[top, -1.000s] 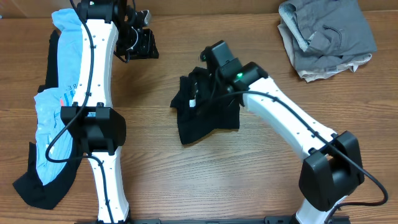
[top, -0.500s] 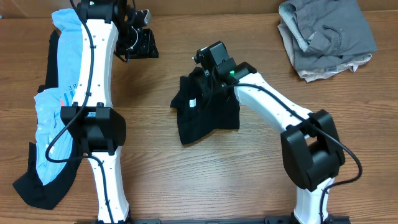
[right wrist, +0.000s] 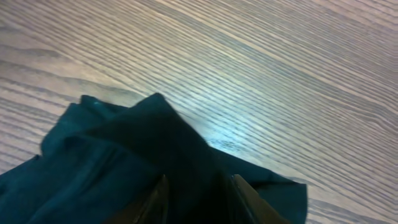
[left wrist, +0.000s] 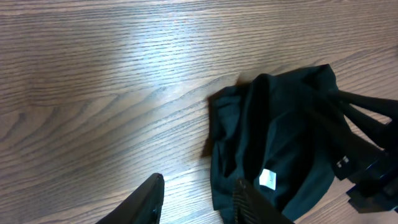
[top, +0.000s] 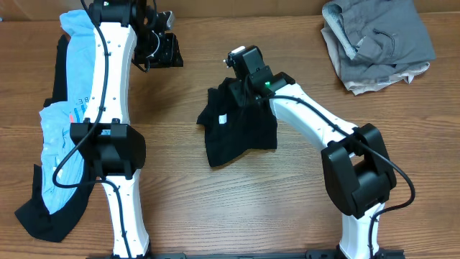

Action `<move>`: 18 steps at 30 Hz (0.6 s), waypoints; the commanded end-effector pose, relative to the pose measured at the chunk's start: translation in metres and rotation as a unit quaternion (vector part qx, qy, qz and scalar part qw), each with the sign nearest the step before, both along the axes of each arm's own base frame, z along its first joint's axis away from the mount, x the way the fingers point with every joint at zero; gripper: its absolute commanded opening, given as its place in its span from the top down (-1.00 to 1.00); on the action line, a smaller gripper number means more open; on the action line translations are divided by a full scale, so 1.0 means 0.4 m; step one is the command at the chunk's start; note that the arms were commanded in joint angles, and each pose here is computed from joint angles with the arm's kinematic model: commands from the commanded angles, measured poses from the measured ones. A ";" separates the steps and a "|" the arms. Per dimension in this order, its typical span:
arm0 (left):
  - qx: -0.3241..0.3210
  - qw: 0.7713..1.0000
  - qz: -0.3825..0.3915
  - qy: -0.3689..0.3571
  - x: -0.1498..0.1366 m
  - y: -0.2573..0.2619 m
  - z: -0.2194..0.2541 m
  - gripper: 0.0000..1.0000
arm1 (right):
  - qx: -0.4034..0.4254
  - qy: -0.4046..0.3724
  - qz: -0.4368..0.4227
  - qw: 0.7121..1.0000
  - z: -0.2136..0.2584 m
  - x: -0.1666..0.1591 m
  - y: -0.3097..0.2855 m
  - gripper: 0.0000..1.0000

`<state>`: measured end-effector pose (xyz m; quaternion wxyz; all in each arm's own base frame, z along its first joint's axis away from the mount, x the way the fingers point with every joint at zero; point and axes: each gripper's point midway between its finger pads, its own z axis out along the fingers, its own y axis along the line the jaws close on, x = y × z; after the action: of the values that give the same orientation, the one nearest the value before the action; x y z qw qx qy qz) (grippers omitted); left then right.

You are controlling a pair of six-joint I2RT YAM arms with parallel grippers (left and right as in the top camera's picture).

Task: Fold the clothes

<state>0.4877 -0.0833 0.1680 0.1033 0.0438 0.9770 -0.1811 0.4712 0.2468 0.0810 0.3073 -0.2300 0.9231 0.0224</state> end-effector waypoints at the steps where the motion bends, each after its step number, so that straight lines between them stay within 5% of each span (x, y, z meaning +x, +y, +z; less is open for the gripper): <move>1: 0.005 1.000 -0.011 -0.018 0.007 -0.006 0.020 0.21 | 0.006 0.004 0.001 1.000 -0.005 0.008 -0.005 0.29; 18: 0.005 1.000 -0.012 -0.018 0.007 -0.006 0.020 0.21 | 0.020 0.033 0.056 0.998 -0.046 -0.023 0.038 0.00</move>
<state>0.4877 -0.0833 0.1680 0.1033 0.0438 0.9770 -0.1811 0.4654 0.2503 0.0670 0.2835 -0.2499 0.9247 0.0446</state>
